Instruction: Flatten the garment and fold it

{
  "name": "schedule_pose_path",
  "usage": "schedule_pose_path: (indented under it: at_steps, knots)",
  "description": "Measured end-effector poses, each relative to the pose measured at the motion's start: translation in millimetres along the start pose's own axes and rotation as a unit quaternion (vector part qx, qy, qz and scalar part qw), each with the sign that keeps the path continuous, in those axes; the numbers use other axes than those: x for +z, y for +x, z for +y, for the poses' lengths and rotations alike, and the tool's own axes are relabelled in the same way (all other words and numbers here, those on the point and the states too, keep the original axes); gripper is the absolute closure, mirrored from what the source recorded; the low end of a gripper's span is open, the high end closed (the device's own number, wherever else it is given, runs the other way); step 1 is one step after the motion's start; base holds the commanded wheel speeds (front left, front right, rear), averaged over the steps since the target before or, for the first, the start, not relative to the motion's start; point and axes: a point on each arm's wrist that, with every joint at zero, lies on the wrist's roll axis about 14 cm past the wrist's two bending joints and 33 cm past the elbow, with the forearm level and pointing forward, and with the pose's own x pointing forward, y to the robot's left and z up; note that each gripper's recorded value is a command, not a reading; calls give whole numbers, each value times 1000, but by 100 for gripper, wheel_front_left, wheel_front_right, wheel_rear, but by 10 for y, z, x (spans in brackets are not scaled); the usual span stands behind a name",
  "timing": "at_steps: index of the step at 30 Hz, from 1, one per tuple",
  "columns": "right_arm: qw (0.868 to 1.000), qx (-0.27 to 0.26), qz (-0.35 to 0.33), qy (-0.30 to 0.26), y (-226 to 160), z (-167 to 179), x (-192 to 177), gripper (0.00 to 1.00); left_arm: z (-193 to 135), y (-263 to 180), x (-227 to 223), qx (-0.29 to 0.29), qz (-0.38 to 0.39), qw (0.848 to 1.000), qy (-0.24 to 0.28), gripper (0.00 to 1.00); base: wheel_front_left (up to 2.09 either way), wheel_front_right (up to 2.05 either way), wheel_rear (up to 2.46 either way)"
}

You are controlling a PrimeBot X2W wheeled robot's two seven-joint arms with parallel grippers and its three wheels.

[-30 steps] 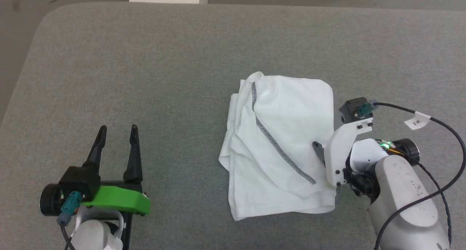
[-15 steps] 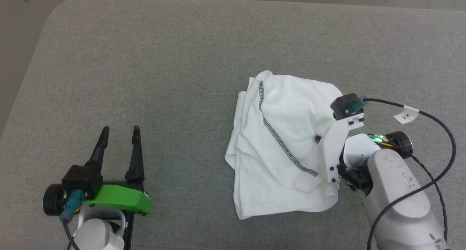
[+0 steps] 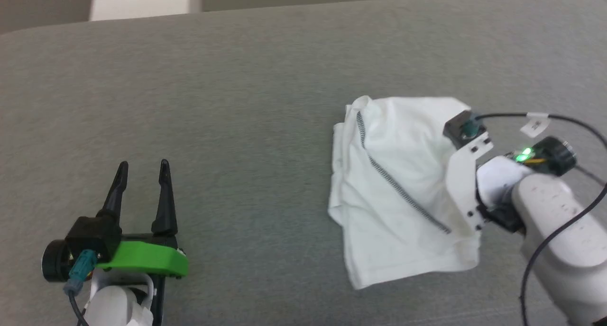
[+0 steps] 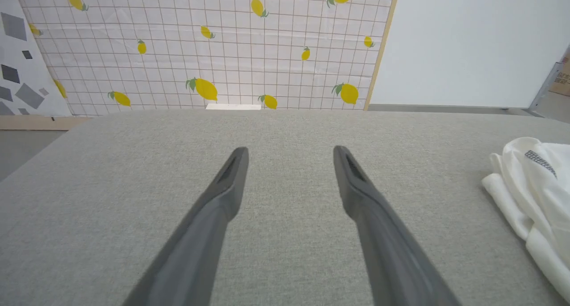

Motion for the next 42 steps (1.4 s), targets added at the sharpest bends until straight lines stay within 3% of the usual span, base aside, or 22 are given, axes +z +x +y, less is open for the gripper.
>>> schedule_pose_path:
  at_steps: [6, 12, 20, 31, 32, 33, 42]
  knots:
    - [996, -88, 31, 12, -267, -817, -292, 100, -364, 306, -36, -61, -11, 998, -3, 0, 0, 0, 0]
    - [983, -164, 73, 21, -418, -1510, -594, 100, -495, 568, -124, -94, -22, 995, 6, 0, 0, 0, 0]
    - [963, -244, 116, 21, -430, -2203, -779, 100, -309, 794, -356, -90, -13, 995, 27, 0, 0, 0, 0]
    - [928, -339, 142, 51, -502, -2833, -954, 100, -26, 842, -708, -71, 29, 995, 56, 0, 0, 0, 0]
    - [926, -347, 136, 56, -518, -2875, -941, 56, -9, 837, -729, -69, 33, 995, 58, 0, 0, 0, 0]
    - [924, -356, 132, 56, -538, -2916, -927, 0, 2, 833, -748, -68, 35, 995, 59, 0, 0, 0, 0]
    - [915, -391, 75, 63, -717, -3064, -727, 0, 47, 784, -622, -57, 25, 996, 64, 0, 0, 0, 0]
